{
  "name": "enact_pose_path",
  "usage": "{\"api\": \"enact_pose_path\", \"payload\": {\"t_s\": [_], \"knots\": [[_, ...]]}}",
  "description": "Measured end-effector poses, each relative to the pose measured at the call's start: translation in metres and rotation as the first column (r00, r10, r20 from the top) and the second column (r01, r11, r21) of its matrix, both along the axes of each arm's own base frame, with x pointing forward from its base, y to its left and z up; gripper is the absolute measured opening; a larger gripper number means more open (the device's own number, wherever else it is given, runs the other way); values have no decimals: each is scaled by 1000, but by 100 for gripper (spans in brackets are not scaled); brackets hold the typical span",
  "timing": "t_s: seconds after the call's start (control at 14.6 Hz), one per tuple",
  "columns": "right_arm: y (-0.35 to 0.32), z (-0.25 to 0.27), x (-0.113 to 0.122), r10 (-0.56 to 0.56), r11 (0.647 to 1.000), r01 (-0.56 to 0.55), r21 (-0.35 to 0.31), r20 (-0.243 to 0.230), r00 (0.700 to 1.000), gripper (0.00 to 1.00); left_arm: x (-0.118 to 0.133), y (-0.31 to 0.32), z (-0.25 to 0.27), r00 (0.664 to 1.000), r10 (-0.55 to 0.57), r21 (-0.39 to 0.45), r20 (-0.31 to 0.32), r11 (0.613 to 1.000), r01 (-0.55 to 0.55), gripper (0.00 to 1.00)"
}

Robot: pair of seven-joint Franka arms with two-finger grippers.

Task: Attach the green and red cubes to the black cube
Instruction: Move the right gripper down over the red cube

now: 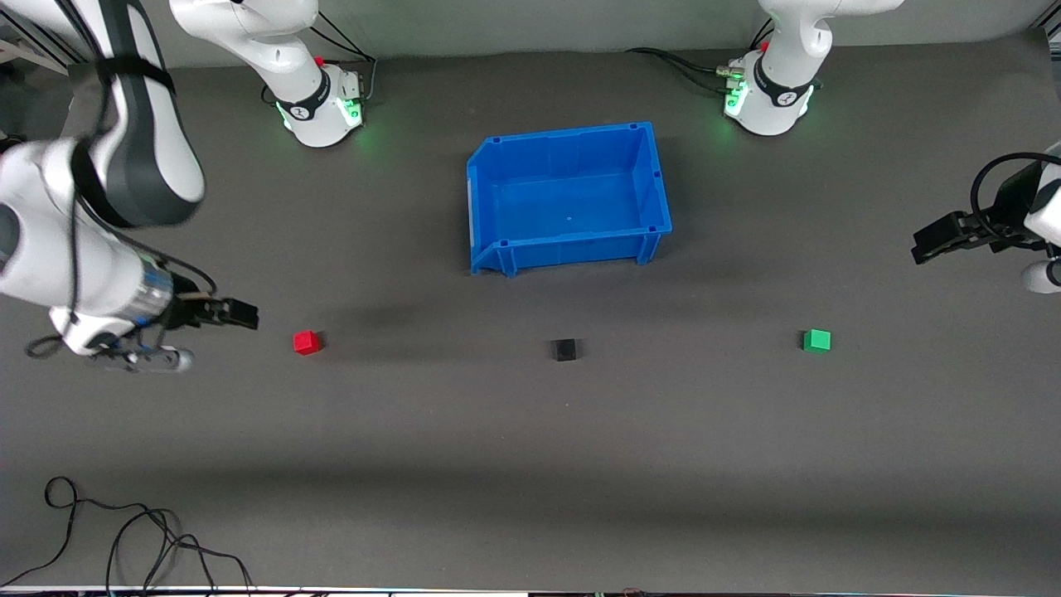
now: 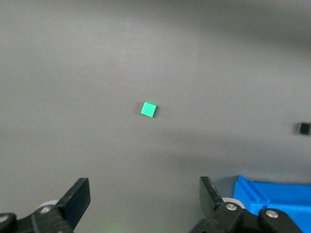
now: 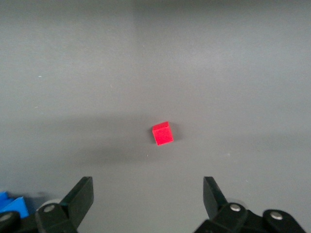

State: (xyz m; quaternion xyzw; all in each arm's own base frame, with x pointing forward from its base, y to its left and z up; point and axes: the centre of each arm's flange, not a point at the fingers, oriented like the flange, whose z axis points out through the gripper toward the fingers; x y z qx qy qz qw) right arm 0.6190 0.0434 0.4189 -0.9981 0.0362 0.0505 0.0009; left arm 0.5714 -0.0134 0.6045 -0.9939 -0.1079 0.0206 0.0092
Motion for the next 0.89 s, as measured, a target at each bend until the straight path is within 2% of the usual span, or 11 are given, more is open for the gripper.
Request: {"api": "enact_pose_path", "payload": {"t_s": [0.14, 0.21, 0.34, 0.62, 0.89], "knots": [[1, -37, 10, 4, 1000, -4, 0, -14, 1000, 100, 2, 2, -6, 989, 149, -26, -18, 988, -150, 100], [2, -53, 14, 8, 1000, -8, 0, -12, 1000, 100, 4, 7, -10, 968, 248, -42, -31, 968, -249, 100], [4, -88, 16, 25, 1000, -25, 2, 0, 1000, 100, 7, 21, -17, 898, 436, -64, -64, 896, -440, 100], [8, -157, 5, 58, 998, -58, 1, 33, 998, 100, 15, 37, -37, 724, 679, -39, -123, 726, -687, 100], [9, -204, -8, 69, 998, -69, -2, 62, 996, 100, 20, 65, -69, 493, 847, -49, -196, 494, -868, 100]]}}
